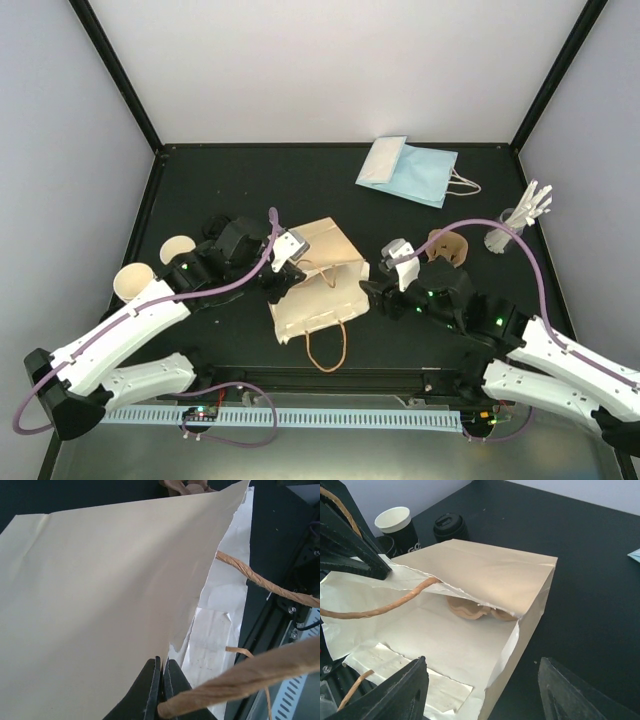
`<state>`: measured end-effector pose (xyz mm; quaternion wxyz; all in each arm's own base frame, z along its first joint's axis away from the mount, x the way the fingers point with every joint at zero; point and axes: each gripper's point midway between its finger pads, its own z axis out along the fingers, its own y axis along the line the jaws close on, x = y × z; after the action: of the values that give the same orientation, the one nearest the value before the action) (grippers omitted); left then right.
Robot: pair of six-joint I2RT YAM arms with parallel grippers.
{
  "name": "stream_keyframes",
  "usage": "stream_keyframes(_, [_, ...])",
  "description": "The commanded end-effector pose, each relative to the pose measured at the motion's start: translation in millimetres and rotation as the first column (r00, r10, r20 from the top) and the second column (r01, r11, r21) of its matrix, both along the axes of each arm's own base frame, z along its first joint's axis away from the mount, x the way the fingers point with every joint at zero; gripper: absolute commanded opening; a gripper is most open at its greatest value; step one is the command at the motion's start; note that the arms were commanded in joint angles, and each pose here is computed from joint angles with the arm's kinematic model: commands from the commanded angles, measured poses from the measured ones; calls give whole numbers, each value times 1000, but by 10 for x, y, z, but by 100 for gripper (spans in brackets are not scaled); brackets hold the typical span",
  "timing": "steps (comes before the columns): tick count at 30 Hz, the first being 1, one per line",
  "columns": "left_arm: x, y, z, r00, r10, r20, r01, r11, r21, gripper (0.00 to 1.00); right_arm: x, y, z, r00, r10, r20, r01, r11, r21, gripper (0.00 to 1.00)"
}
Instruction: Pack the takeout coffee
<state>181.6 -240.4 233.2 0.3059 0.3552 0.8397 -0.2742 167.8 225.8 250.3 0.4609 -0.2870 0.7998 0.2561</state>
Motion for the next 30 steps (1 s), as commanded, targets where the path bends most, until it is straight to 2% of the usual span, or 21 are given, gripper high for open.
stream_keyframes(1, [-94, -40, 91, 1000, -18, -13, 18, 998, -64, 1, -57, 104, -33, 998, 53, -27, -53, 998, 22, 63])
stream_keyframes(6, [-132, -32, 66, 999, -24, -26, 23, 998, -65, 2, -110, 98, -48, 997, 76, -24, -75, 996, 43, 63])
stream_keyframes(17, [-265, -11, 26, 996, -57, -63, 52, 996, -76, 1, -285, 114, 9, 980, 188, 65, -194, 976, 98, 63])
stream_keyframes(23, [-329, 12, 15, 995, -68, -76, 61, 995, -83, 1, -368, 155, 29, 961, 256, 108, -266, 960, 85, 58])
stream_keyframes(26, [-350, 23, 11, 994, -71, -78, 64, 994, -84, 2, -361, 182, 76, 957, 259, 130, -272, 957, 104, 57])
stream_keyframes(30, [-380, 46, -26, 993, -72, -90, 66, 995, -77, 2, -253, 160, 235, 970, 184, 159, -210, 964, 161, 59])
